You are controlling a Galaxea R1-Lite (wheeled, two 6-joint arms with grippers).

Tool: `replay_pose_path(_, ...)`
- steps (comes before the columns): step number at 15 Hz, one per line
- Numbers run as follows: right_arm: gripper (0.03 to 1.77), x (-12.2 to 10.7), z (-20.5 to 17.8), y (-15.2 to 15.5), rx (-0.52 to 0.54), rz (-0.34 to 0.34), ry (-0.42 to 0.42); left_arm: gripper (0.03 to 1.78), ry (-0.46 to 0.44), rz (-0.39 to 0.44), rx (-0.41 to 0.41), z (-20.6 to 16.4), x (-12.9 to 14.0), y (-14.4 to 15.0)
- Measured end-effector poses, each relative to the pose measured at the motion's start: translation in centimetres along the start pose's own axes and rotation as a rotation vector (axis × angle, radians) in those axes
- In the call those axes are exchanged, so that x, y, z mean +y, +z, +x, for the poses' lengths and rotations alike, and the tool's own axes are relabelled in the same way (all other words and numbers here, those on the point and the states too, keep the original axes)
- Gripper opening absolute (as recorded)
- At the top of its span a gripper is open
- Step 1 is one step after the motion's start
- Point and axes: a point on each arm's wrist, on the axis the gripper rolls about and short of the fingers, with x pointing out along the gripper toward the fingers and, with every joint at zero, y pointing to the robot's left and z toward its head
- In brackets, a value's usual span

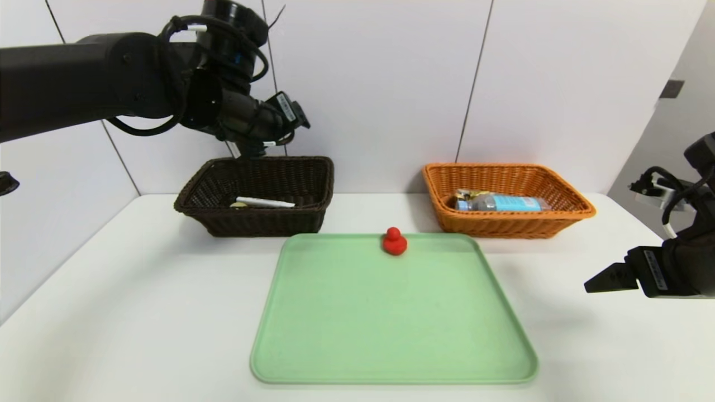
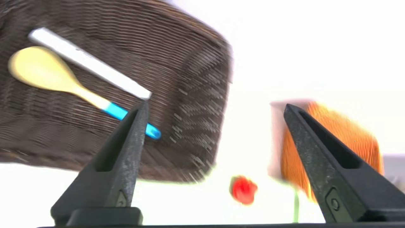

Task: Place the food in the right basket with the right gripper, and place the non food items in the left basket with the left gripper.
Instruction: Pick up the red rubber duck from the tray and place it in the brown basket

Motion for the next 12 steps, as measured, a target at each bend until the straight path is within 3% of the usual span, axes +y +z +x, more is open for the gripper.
replay_pose_path(5, 1.71, 0.0, -0.1, -0.1, -0.002, 0.0, -0.002, 1.61, -0.058, 0.309, -0.068, -4.0, -5.6, -4.7)
replay_pose_path(10, 1.71, -0.1, 0.1, -0.2, 0.005, 0.003, -0.001, 1.65, -0.164, 0.421, 0.018, -5.7, -8.8, -10.9)
replay_pose_path(12, 1.71, -0.1, 0.2, -0.4, 0.012, 0.004, 0.0, 1.67, -0.165, 0.459, 0.052, -5.5, -9.2, -13.3)
